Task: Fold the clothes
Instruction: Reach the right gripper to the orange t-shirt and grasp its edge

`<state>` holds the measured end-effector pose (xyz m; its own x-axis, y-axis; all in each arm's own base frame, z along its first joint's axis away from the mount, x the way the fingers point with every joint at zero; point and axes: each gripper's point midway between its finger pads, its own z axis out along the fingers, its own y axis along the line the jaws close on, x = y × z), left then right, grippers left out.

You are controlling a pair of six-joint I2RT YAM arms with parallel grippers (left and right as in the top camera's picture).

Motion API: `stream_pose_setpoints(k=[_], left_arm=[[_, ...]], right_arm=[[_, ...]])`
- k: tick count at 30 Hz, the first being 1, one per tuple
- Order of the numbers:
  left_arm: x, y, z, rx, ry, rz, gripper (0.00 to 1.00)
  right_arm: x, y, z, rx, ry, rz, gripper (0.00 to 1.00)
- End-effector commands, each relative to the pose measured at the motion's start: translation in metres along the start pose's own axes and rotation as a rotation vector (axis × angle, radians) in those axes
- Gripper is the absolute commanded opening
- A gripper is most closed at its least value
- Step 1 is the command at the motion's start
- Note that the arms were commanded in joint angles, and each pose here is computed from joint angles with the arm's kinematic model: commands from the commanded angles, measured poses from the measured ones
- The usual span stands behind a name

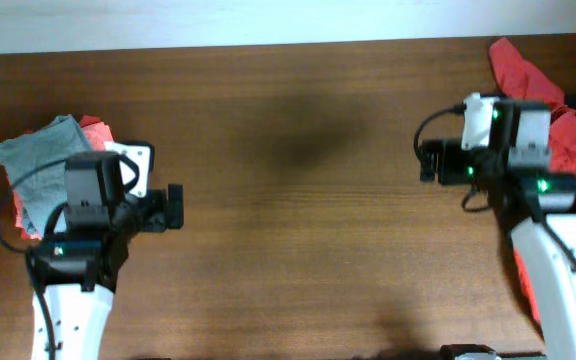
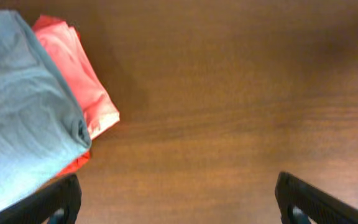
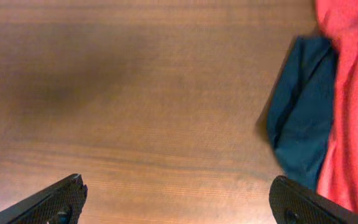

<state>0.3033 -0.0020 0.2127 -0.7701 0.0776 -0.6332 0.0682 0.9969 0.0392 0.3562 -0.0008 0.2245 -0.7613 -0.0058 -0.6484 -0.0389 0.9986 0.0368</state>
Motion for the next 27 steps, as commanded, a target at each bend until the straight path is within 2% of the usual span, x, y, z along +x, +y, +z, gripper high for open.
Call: stream_pose_setpoints(k=[1,6,7,8,11,17,23,27], left_arm=[[-0.021,-0.003,-0.009,0.022,-0.051,-0.006,0.99],[-0.028,-0.003,-0.010,0.020,-0.079,-0.006,0.99],[-0.028,-0.003,-0.010,0.020,-0.079,-0.006,0.99],[-0.028,-0.003,-0.010,0.020,-0.079,-0.006,1.00],[-0.028,-0.003,-0.009,0.020,-0.079,-0.006,1.00],[-0.028,-0.003,-0.009,0.020,-0.077,-0.006,0.99],[-0.030,-0.003,-0.008,0.020,-0.086,-0.005,0.99],[-0.031,-0.003,-0.006,0.021,-0.086,-0.005,0.99]], right_arm=[[-0.032,-0.032,0.001,0.150,-0.053,-0.011,0.98],[-0.055,-0.104,0.005,0.345,-0.125,0.074,0.99],[-0.057,-0.123,0.006,0.375,-0.140,0.104,0.99],[-0.059,-0.162,0.009,0.429,-0.170,0.163,0.99],[-0.056,-0.208,0.015,0.467,-0.206,0.229,0.99],[-0.032,-0.287,0.038,0.570,-0.182,0.215,0.99],[0.013,-0.341,0.074,0.606,-0.100,0.223,0.99],[0.032,-0.357,0.098,0.578,-0.084,0.229,0.99]])
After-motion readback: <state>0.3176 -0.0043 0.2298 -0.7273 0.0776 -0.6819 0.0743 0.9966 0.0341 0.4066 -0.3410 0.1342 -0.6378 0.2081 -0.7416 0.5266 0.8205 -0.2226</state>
